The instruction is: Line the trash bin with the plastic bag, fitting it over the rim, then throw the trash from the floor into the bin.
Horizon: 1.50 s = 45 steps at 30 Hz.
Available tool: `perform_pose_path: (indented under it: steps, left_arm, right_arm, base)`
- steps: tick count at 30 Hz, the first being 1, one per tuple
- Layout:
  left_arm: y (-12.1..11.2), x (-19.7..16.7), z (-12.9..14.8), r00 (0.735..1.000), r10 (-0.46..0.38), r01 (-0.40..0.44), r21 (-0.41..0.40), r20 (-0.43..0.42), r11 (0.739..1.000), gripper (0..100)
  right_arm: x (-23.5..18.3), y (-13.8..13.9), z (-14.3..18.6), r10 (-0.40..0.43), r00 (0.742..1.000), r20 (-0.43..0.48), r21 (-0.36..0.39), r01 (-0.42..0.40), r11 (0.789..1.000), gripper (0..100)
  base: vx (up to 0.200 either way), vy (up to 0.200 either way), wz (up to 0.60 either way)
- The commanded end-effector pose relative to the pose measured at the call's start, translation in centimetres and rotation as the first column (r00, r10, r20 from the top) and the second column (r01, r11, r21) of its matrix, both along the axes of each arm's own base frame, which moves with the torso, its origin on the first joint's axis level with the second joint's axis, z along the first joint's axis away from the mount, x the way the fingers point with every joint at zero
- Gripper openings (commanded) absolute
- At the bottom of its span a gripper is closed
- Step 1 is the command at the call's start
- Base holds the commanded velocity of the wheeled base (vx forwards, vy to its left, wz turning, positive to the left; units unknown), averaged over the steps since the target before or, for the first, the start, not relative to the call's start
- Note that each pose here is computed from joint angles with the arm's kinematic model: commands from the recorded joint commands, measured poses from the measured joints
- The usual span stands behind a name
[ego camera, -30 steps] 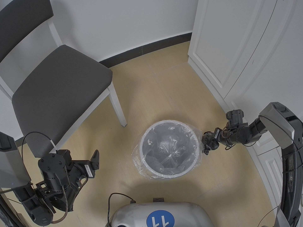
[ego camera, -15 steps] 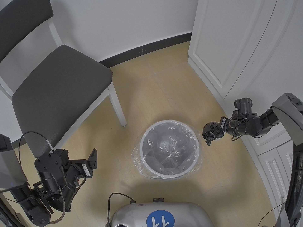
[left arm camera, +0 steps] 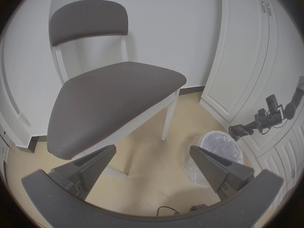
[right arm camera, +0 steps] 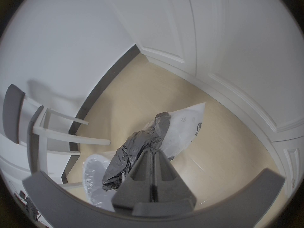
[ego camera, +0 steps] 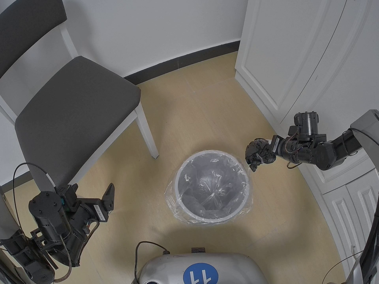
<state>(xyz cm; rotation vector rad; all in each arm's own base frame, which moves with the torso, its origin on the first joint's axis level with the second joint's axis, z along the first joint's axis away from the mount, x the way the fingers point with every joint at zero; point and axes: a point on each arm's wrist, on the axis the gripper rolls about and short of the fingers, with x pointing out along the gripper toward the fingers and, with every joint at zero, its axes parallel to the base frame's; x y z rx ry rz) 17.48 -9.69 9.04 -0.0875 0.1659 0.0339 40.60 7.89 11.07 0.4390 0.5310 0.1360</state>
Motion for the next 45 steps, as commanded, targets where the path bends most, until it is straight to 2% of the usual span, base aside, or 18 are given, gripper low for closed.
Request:
perform_pose_path:
  steps: [1,3,8,12,16,19,22,24,27,30,35,39,45]
  left_arm:
    - [0.2,-0.3,0.9,0.999,-0.004,0.004,0.000,0.039,1.000,100]
    - [0.2,-0.3,1.2,0.999,-0.008,0.008,-0.003,0.051,1.000,100]
    - [0.0,0.0,2.8,0.992,-0.024,0.027,-0.020,0.123,0.999,100]
    - [-0.4,0.4,4.0,0.981,-0.075,0.079,-0.015,0.179,0.997,100]
    - [-0.7,0.6,5.6,0.957,-0.140,0.148,-0.013,0.253,0.989,100]
    - [-0.8,0.7,6.7,0.942,-0.151,0.166,-0.026,0.299,0.986,100]
    - [-0.4,0.4,7.0,0.939,-0.141,0.159,-0.033,0.313,0.987,100]
    - [0.9,-0.6,8.5,0.918,-0.126,0.154,-0.045,0.375,0.987,100]
    - [2.3,-1.1,9.8,0.893,-0.124,0.127,0.023,0.433,0.992,100]
    - [3.6,-1.6,10.2,0.888,-0.124,0.107,0.064,0.443,0.992,100]
    - [4.6,-2.4,11.2,0.881,-0.160,0.134,0.089,0.445,0.987,100]
    - [6.1,-2.4,12.4,0.881,-0.134,0.094,0.110,0.454,0.990,100]
    - [7.7,-2.5,12.6,0.886,-0.119,0.065,0.135,0.448,0.989,100]
  right_arm:
    - [-2.2,1.4,2.6,0.044,0.998,0.050,0.009,-0.045,0.999,0]
    - [-2.8,1.6,3.3,0.054,0.996,0.064,0.011,-0.055,0.998,0]
    - [-6.3,1.2,6.6,0.095,0.982,0.164,-0.021,-0.093,0.995,0]
    - [-8.1,1.0,7.8,0.118,0.973,0.197,-0.039,-0.112,0.993,0]
    - [-10.5,2.4,8.2,0.174,0.963,0.204,-0.055,-0.166,0.985,0]
    - [-12.2,2.8,8.6,0.216,0.952,0.216,-0.085,-0.203,0.976,0]
    - [-13.1,2.7,8.8,0.235,0.946,0.226,-0.110,-0.215,0.971,0]
    - [-14.9,2.7,9.5,0.265,0.930,0.255,-0.135,-0.237,0.962,0]
    - [-16.5,2.9,10.6,0.289,0.910,0.296,-0.130,-0.262,0.956,0]
    - [-17.8,3.6,11.3,0.295,0.900,0.320,-0.136,-0.265,0.955,0]
    - [-18.5,4.6,11.2,0.270,0.907,0.322,-0.154,-0.231,0.961,0]
    - [-19.1,5.3,10.9,0.279,0.908,0.313,-0.169,-0.236,0.957,0]
    - [-20.0,6.2,10.0,0.352,0.888,0.297,-0.232,-0.290,0.928,0]
  base:
    - [0.000,0.000,0.00]
    - [0.000,0.000,0.00]
    - [0.000,0.000,0.00]
    - [0.000,0.000,0.00]
    - [0.000,0.000,0.00]
    - [0.000,0.000,0.00]
    - [0.000,0.000,0.00]
    - [0.000,0.000,0.00]
    - [0.000,0.000,0.00]
    - [0.000,0.000,0.00]
    - [0.000,0.000,0.00]
    - [0.000,0.000,0.00]
    - [0.000,0.000,0.00]
